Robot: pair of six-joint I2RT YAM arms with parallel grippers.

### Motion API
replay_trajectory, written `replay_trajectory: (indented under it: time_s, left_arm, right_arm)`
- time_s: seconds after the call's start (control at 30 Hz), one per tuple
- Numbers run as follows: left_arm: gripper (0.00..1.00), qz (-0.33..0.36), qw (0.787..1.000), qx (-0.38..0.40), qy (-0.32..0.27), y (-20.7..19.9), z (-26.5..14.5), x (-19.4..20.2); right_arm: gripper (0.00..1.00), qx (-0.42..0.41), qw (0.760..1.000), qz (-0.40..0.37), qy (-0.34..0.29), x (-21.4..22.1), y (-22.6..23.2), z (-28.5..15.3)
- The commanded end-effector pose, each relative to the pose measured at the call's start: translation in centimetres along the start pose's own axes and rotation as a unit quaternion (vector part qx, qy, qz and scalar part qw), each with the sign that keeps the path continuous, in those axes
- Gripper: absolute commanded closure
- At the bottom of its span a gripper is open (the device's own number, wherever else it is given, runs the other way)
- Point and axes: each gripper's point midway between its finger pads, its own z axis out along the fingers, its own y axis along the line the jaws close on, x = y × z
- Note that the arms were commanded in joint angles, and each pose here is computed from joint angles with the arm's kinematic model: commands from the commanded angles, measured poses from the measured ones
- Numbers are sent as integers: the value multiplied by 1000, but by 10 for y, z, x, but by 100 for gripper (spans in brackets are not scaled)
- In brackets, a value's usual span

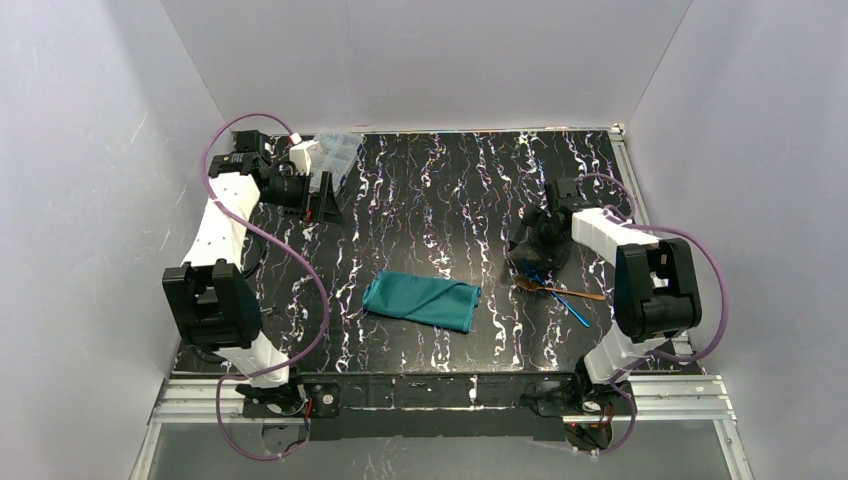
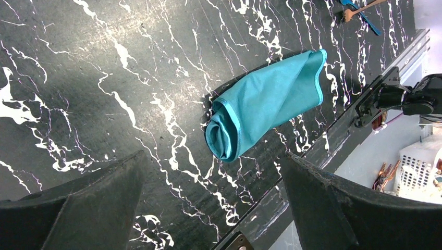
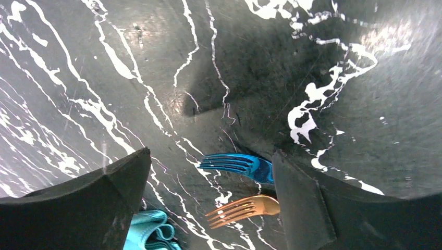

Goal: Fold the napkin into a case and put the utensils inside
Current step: Move the fork to the corner of the board, then pick up the fork from the center of the board.

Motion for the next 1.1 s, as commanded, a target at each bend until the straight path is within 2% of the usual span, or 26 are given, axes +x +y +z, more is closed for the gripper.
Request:
replay_trajectory:
  time_s: [0.0, 0.23, 0.37, 0.43, 0.83, 0.93, 1.07]
  left_arm:
    - [2, 18, 1000, -6, -15, -15, -20, -4]
    - [1, 18, 1000, -7, -15, -20, -25, -2]
    - [1, 18, 1000, -7, -10, -24, -28, 1]
    - [1, 20, 1000, -8, -7, -24, -29, 3]
    - [1, 21, 1000, -8, 0, -29, -35, 3]
    - [1, 24, 1000, -12, -3, -30, -39, 0]
    - [1, 25, 1000, -16, 0, -31, -42, 0]
  right_arm:
    - [2, 44, 993, -107, -11, -18, -7, -27]
    - [1, 67, 971, -228, 15, -10, -29, -55]
    - [1, 67, 958, -273, 56, 4, -38, -62]
    - [1, 36, 959, -274, 65, 15, -30, -62]
    - [1, 25, 958, -270, 90, 59, -20, -56]
    - [1, 53, 963, -258, 65, 66, -18, -53]
    - [3, 81, 972, -219, -14, 63, -12, -60]
